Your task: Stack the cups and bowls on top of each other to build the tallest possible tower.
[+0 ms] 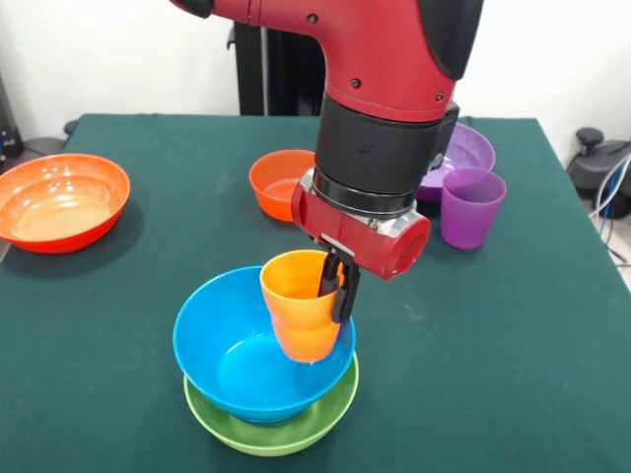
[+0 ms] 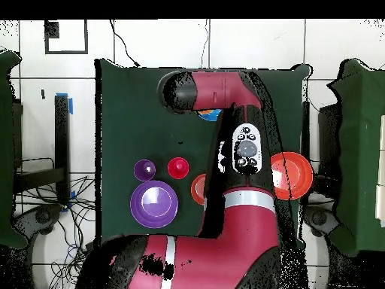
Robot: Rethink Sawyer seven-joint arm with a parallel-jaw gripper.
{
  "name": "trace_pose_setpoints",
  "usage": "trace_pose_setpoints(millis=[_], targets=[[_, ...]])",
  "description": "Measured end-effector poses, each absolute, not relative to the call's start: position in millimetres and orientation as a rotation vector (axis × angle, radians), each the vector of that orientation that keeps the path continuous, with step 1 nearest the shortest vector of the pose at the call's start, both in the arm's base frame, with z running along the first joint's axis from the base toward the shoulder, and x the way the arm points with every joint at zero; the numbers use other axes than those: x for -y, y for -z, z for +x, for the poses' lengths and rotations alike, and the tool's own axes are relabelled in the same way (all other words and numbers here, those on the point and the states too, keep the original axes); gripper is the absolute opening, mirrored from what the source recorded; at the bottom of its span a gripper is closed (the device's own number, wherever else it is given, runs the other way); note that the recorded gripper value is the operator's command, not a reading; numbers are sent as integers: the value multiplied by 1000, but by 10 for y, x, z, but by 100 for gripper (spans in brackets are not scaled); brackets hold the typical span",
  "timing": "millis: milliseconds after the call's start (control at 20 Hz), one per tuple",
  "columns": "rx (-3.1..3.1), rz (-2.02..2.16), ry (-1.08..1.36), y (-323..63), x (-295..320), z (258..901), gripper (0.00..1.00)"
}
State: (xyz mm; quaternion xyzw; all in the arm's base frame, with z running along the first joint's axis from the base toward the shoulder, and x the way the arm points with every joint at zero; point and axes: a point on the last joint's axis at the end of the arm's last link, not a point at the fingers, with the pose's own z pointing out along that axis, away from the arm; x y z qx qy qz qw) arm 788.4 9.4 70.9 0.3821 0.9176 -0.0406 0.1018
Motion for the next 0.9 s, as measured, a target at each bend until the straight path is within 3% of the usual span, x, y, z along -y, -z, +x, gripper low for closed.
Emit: trace_pose_setpoints(millis=[900], targets=[[-2789,1064,156,-693,-46,7811,0]])
